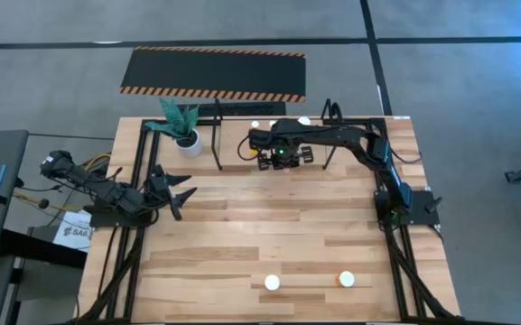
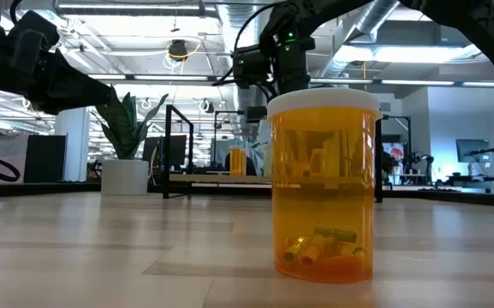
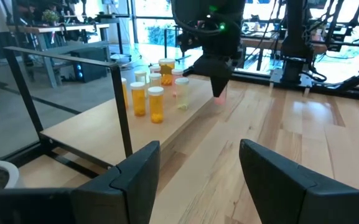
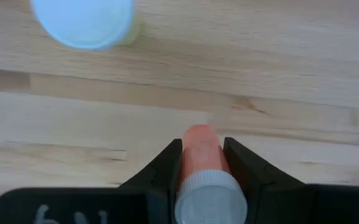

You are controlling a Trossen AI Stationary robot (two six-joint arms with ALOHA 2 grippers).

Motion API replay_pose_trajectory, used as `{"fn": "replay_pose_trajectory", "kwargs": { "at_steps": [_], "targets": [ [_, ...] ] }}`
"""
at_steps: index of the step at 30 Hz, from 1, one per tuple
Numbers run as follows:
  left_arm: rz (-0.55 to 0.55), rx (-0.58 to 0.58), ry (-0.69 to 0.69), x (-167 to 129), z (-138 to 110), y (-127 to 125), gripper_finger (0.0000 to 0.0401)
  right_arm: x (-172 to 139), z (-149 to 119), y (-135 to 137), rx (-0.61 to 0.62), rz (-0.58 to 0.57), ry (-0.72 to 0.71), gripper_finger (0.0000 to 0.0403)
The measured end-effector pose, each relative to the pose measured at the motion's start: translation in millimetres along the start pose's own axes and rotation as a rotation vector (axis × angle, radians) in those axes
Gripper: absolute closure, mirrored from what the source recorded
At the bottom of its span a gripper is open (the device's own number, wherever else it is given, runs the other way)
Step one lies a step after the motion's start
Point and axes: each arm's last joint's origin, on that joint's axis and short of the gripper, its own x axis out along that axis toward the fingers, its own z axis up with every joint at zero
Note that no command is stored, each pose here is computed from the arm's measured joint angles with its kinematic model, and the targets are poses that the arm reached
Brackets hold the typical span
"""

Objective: Pick and place medicine bottles onto shelf by color
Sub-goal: Put the small pink pill bottle aligned with the other yellow pill bottles on the shelf

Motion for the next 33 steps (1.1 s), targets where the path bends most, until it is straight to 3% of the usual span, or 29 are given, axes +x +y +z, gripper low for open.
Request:
{"fn": "replay_pose_trajectory", "kwargs": {
  "at_steps": [11,22,33],
  "targets": [
    [0.000,0.000,0.000,0,0,0,0.0193,-6,10,-13,0.017,0.014,-0.008,0.0290],
    [0.000,0.000,0.000,0,0,0,0.0193,-18,-5,-57,0.135,0.117,-0.117,0.0291],
    [0.000,0.000,0.000,0,0,0,0.0193,-2,8,-45,0.113,0.174,-0.117,0.0291]
  ]
}}
